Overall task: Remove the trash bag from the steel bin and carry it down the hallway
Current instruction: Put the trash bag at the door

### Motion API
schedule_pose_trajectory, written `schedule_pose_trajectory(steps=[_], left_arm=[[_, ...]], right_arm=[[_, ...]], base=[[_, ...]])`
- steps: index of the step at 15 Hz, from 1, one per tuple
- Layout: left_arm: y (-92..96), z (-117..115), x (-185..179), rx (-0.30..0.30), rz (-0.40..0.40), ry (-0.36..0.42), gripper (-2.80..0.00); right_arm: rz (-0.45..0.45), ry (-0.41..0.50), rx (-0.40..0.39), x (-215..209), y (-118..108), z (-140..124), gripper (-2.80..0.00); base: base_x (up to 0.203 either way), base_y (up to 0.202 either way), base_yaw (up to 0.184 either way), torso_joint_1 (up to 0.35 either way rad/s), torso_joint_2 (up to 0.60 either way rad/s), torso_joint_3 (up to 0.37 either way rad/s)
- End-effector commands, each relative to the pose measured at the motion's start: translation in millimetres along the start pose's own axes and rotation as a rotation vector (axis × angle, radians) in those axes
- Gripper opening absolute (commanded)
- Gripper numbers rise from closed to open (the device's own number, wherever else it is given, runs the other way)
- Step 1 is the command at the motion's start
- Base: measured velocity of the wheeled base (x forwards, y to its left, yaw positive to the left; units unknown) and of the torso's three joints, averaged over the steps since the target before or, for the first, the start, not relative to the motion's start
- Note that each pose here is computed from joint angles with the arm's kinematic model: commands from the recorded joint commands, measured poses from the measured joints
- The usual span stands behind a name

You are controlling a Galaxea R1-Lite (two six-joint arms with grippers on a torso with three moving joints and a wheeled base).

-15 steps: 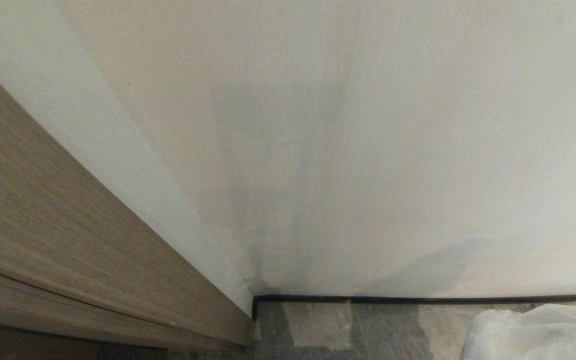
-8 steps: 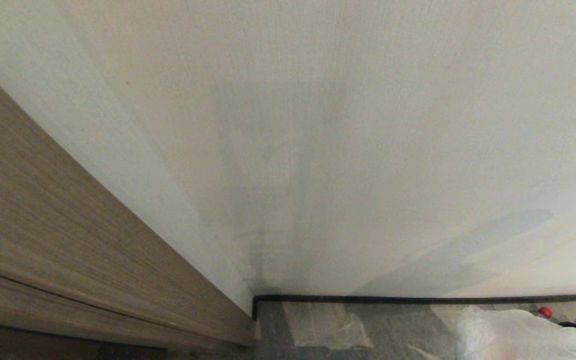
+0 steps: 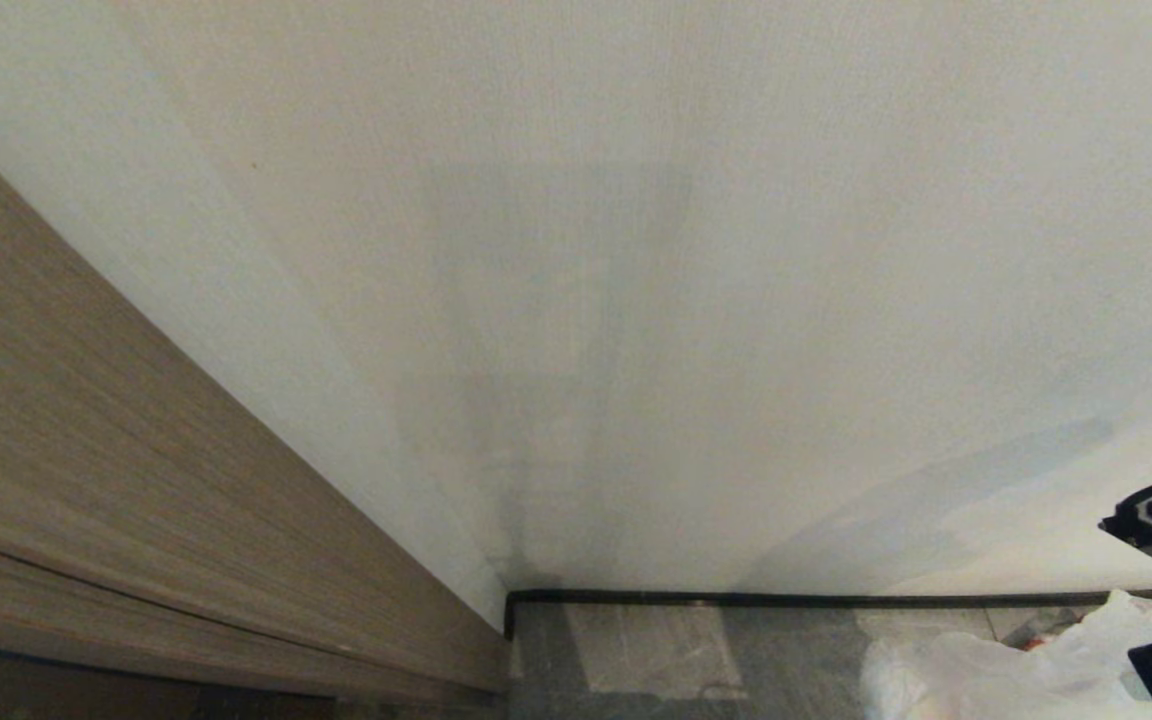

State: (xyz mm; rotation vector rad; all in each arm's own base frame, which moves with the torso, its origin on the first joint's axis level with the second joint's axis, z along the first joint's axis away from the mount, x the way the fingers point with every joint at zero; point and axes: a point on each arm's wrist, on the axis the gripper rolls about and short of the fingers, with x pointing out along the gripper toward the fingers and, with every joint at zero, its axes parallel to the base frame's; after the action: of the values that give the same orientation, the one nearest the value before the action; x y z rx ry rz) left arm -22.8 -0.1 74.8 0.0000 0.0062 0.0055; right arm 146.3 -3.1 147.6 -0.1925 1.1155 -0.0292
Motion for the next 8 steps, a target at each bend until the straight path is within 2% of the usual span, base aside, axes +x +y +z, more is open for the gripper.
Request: schedule_pose_trajectory(steps=[1,4,8], left_arm=[[0.0,-0.8,0.2,0.0,-0.001,0.003,-2.8],[0.0,-0.5,0.1,-0.001,0.001,0.002,-2.8],[0.0,-0.8,0.2,0.0,0.001,0.003,-2.8]], right_arm=[[-0.017,0.042,-0.014,30.9,2.3,7.6,-2.8],[-0.032,-0.006,-0.015,59.6,5.3,9.7,-2.8],[-0.064,-0.067,-0.053,89.8,13.6,21.3,-2.8]], base=[[0.0,0.0,0.0,0.0,0.0,0.0],[0.0,0.0,0.0,0.0,0.0,0.0],[0.0,0.0,0.0,0.0,0.0,0.0]])
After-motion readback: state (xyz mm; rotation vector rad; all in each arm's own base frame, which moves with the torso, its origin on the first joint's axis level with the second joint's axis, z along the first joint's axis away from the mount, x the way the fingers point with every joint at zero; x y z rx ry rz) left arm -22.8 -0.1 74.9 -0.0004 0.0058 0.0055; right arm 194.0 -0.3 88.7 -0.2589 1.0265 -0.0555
